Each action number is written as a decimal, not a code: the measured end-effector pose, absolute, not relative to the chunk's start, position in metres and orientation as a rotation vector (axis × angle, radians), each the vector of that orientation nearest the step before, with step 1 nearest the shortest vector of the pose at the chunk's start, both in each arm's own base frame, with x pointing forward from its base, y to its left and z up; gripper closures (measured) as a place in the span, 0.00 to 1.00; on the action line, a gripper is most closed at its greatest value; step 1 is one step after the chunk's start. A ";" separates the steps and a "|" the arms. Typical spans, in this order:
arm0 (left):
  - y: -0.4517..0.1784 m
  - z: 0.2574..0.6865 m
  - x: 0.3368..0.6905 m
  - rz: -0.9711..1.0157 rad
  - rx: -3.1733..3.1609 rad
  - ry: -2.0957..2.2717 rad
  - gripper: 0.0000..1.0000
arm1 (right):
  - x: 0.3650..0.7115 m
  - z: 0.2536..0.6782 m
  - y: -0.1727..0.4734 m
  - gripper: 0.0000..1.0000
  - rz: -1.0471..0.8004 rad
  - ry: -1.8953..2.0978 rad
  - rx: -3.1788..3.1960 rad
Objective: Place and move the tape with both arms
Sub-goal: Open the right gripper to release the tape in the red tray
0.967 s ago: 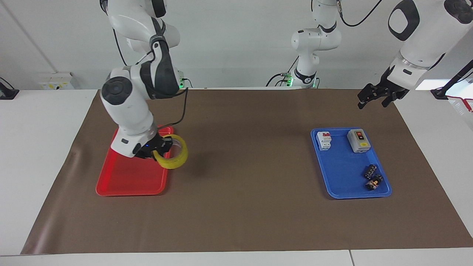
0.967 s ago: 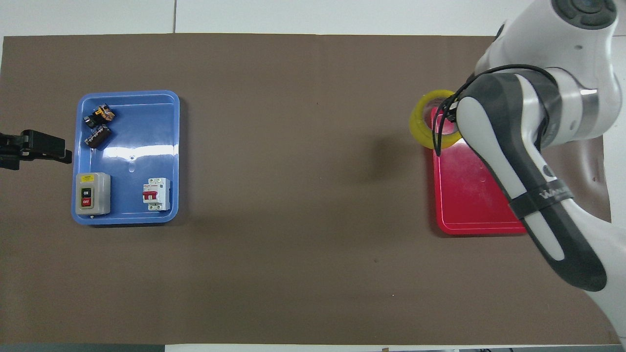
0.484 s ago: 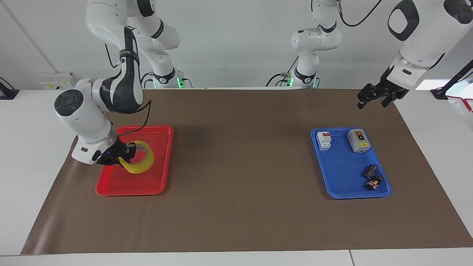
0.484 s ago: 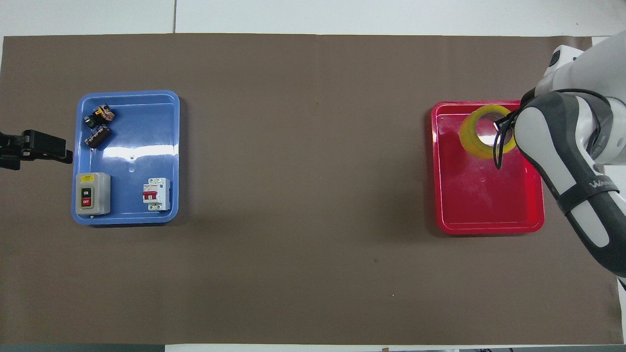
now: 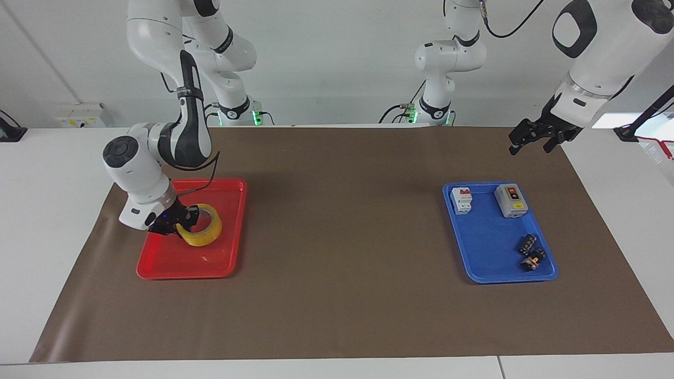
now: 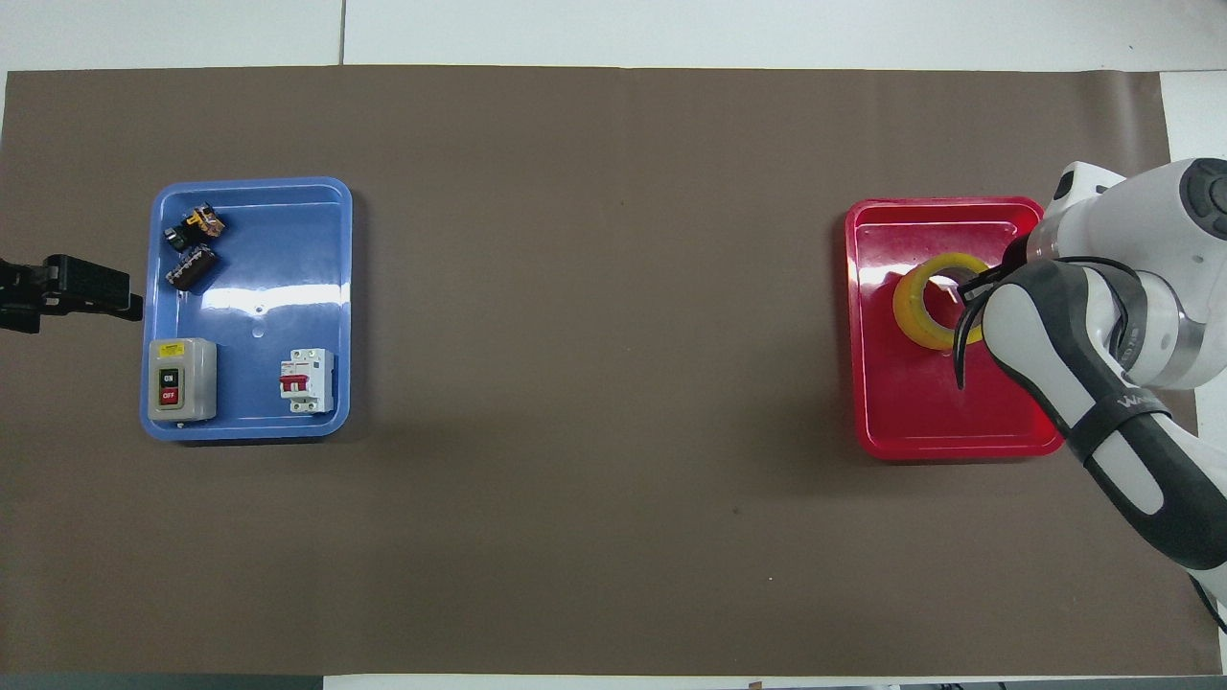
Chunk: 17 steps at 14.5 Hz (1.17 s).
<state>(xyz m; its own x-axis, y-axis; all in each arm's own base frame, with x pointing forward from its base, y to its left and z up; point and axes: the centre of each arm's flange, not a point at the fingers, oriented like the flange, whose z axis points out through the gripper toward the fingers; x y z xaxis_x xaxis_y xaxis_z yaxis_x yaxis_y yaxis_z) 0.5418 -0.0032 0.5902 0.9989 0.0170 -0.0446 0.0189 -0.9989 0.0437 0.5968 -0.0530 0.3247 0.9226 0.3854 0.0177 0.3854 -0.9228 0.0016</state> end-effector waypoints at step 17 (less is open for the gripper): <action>-0.003 0.590 0.542 -0.068 3.097 0.027 0.00 | 0.600 0.415 -0.054 0.00 -0.206 -0.301 -3.141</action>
<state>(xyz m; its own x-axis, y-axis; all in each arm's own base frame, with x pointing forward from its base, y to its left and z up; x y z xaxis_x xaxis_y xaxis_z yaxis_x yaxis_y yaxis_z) 0.5418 -0.0033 0.5902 0.9989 0.0167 -0.0445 0.0186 -0.9989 0.0437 0.6004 -0.0543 0.4153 0.9734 0.1906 0.1274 0.1880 -0.9816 0.0324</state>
